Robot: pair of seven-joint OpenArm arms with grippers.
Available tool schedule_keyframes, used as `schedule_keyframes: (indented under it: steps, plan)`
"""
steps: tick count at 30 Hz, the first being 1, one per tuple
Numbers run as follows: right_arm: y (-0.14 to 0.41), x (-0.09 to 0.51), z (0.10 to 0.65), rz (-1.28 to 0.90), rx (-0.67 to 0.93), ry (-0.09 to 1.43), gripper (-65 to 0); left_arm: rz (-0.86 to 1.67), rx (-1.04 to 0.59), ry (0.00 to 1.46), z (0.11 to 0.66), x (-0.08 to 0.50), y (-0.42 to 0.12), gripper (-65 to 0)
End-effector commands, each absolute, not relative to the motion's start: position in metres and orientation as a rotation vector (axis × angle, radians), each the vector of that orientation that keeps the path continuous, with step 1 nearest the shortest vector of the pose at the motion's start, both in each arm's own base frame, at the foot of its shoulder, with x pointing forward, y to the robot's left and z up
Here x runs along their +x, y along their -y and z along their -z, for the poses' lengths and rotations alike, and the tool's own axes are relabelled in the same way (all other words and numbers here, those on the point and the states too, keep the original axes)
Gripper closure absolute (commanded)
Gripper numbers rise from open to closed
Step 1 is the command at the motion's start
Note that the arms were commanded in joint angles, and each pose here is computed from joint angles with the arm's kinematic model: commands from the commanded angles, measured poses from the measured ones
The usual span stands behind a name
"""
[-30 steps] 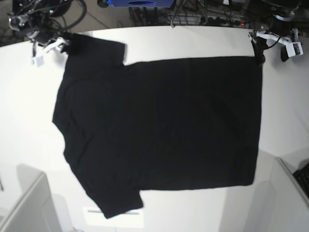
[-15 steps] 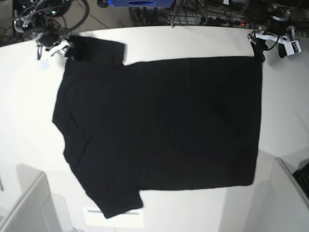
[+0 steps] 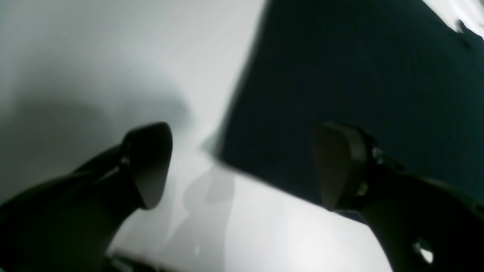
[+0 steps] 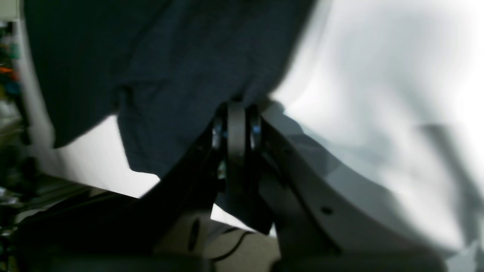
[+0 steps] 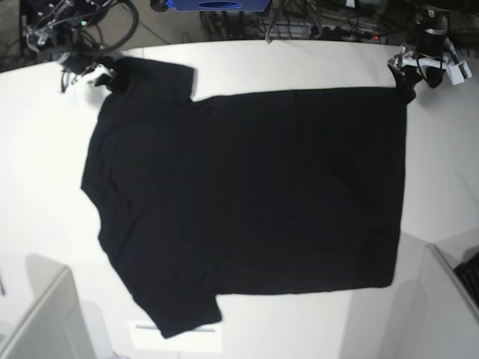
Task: Fold the T-shirt properly
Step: 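Lower both grippers and pinch the shirt's shoulder corners, then lift the shoulder corners and pull them toward the robot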
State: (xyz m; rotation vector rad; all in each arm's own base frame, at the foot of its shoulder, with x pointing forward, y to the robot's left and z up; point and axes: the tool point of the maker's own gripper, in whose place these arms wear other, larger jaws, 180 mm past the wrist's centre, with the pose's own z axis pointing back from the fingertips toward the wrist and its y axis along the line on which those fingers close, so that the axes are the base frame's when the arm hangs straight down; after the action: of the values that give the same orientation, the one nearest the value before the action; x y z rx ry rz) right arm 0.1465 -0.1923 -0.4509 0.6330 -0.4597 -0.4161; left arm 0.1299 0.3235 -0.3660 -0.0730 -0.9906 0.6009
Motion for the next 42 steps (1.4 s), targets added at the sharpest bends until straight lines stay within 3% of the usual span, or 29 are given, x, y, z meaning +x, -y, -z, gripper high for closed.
schedule_keyframes:
  steps: [1, 18, 23, 32, 34, 37, 42]
  plan:
    - [0.190, 0.126, 0.465, 0.397, 0.597, 0.344, 0.0, -0.572, -0.088, 1.040, 0.353, 0.140, -0.323, -56.1]
    - [0.193, 0.125, 0.466, 0.388, 0.591, 0.337, 0.0, -0.664, -0.210, 0.823, 0.403, 0.158, -0.309, -55.3]
    - [0.201, 0.126, 0.464, 0.380, 0.574, 0.340, 0.0, -0.698, -0.224, 0.806, 0.412, 0.157, -0.306, -40.2]
    - [0.202, 0.127, 0.464, 0.377, 0.571, 0.343, 0.0, -0.737, -0.232, 0.785, 0.425, 0.155, -0.305, -34.1]
    - [0.202, 0.128, 0.463, 0.377, 0.571, 0.346, 0.0, -0.738, -0.232, 0.785, 0.425, 0.155, -0.305, -24.5]
    - [0.204, 0.132, 0.462, 0.372, 0.568, 0.352, 0.0, -0.736, -0.236, 0.797, 0.423, 0.160, -0.306, -0.3]
    - [0.216, 0.131, 0.459, 0.366, 0.540, 0.357, 0.0, -0.721, -0.245, 0.783, 0.421, 0.162, -0.303, 0.0]
